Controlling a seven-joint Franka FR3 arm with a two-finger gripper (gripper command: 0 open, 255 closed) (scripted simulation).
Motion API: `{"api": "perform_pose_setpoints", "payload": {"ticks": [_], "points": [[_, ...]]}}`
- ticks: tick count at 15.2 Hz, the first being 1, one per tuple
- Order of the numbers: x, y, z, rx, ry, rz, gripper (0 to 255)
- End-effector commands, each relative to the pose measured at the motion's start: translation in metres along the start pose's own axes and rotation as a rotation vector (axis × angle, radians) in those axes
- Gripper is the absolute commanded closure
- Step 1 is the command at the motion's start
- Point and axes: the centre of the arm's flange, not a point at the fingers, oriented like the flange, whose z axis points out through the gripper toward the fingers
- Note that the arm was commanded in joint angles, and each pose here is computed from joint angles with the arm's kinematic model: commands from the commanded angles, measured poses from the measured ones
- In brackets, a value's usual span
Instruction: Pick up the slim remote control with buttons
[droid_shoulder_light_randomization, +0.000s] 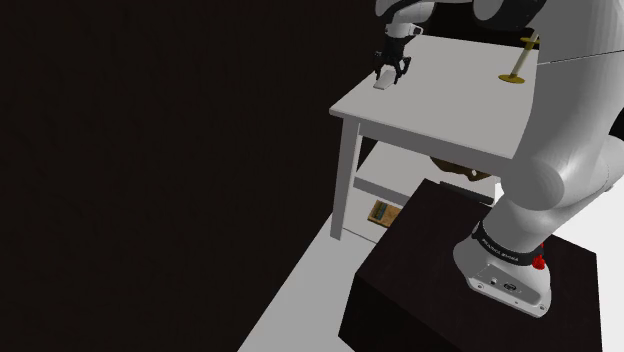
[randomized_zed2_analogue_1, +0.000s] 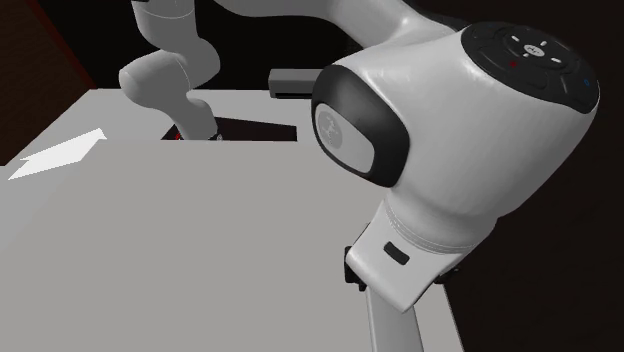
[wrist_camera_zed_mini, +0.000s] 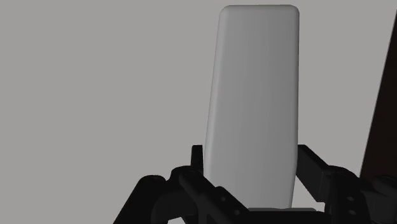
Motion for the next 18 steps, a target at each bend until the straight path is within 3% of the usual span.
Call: {"api": "perform_pose_setpoints", "payload": {"ticks": [1,8,18], "points": [[0.0,0.0,0.0,0.0,0.0,0.0,255],[0.0,0.0,0.001,0.0,0.0,0.0,255],[0.001,0.0,-0.052,0.0,0.0,0.0,255]]}}
